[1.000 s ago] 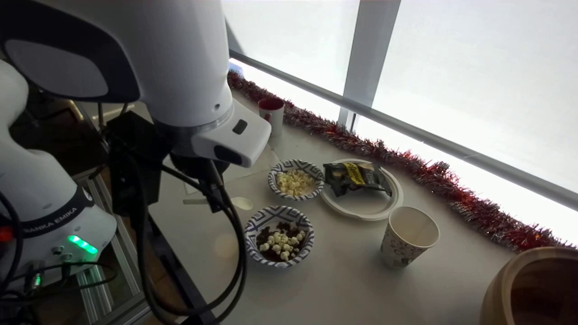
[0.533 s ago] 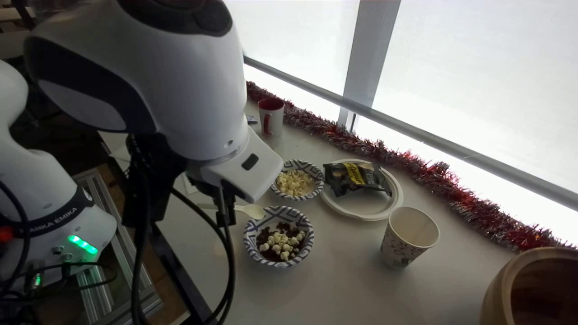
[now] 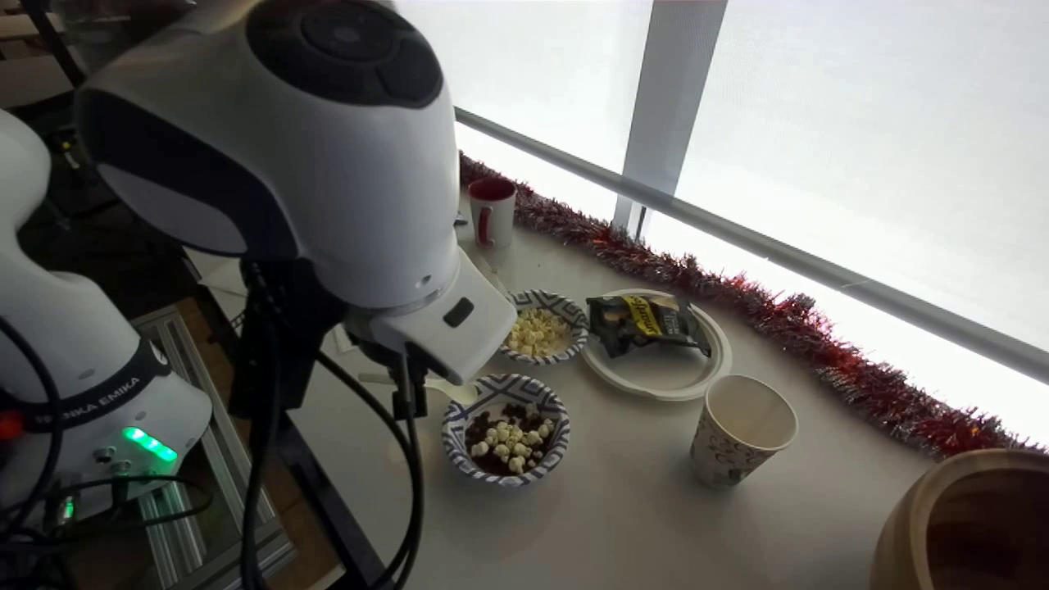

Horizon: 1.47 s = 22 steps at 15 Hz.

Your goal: Use the spoon to shift some of the black and white cereal to the other bowl

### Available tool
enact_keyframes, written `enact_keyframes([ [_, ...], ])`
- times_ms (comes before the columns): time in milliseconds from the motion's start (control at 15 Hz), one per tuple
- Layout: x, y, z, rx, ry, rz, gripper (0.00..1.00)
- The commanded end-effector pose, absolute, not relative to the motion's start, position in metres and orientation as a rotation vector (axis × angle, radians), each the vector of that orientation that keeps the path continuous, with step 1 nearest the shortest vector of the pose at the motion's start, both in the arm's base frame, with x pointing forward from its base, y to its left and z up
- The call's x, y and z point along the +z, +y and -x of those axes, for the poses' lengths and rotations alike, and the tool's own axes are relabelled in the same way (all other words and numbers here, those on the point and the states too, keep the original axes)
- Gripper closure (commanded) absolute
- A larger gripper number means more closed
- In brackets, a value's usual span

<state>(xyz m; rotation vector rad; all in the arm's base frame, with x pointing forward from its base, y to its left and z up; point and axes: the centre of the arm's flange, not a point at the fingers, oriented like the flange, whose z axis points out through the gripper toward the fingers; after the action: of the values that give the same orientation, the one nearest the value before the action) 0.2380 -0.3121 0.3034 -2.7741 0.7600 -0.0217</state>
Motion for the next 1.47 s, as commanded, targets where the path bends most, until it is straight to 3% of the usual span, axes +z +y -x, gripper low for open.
enact_keyframes([
  [0, 0.294, -0.323, -0.238, -0.029, 0.841, 2.683, 0.97],
  [1400, 0.250, -0.355, -0.249, 0.037, 1.072, 2.530, 0.97],
])
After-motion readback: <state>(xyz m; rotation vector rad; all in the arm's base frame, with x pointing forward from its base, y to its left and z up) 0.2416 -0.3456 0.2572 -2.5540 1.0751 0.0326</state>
